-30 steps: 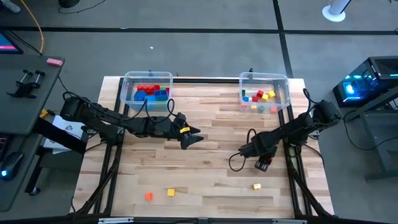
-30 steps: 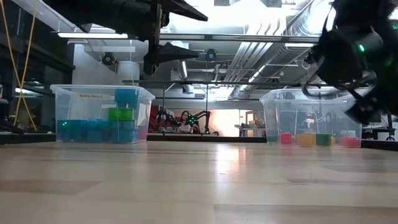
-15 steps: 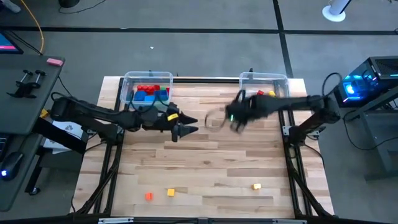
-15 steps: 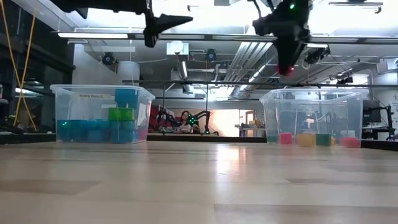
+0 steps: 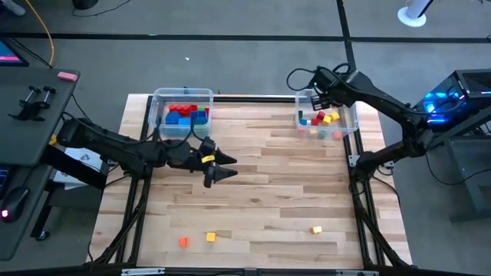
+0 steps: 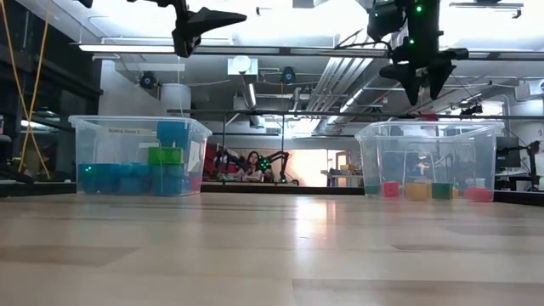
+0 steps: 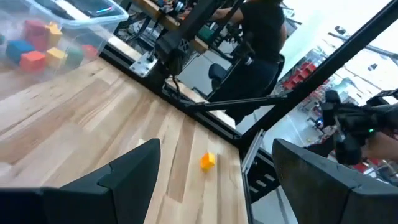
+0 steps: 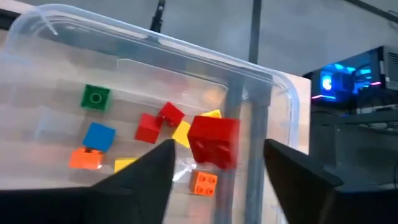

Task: Sort blocks by size
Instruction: Put the small game piece into the right transparent bin

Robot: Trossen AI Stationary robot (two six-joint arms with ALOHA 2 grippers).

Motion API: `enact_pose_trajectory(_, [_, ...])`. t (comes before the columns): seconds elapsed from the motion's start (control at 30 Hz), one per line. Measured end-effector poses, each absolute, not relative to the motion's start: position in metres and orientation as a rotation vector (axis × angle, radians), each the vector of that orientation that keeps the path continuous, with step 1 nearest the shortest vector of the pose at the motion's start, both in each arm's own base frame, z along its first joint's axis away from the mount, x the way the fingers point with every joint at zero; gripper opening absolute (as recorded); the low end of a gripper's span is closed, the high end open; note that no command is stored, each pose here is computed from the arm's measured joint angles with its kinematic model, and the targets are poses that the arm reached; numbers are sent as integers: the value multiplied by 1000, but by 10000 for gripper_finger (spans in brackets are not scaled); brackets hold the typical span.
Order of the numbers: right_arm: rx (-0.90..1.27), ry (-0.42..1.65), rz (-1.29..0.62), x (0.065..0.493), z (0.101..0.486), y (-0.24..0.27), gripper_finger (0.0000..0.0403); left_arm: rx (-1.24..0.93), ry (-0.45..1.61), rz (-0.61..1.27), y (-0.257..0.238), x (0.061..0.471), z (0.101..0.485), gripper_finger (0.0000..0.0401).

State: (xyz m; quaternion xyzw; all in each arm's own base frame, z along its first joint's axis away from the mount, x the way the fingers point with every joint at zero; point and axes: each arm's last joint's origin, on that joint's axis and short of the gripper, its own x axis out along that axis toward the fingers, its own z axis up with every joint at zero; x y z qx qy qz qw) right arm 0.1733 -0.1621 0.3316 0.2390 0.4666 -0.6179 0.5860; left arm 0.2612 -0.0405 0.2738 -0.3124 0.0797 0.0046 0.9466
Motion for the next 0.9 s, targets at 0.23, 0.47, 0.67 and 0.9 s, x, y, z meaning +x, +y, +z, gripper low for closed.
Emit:
enact_pose_trajectory(0.23, [583, 1020, -1293, 183, 335, -161, 309, -632, 173, 15, -43, 261, 273, 294])
enact_pose_trajectory(0.47, [611, 823, -774, 232, 351, -116, 313, -703, 387, -36, -62, 253, 256, 294])
enact_pose_trajectory(0.67, [502, 780, -644, 261, 352, -67, 313, -790, 903, 50, -115, 210, 216, 294])
enact_pose_trajectory(0.9, [404, 825, -620, 267, 347, -56, 314, -712, 1254, 44, -189, 154, 209, 293])
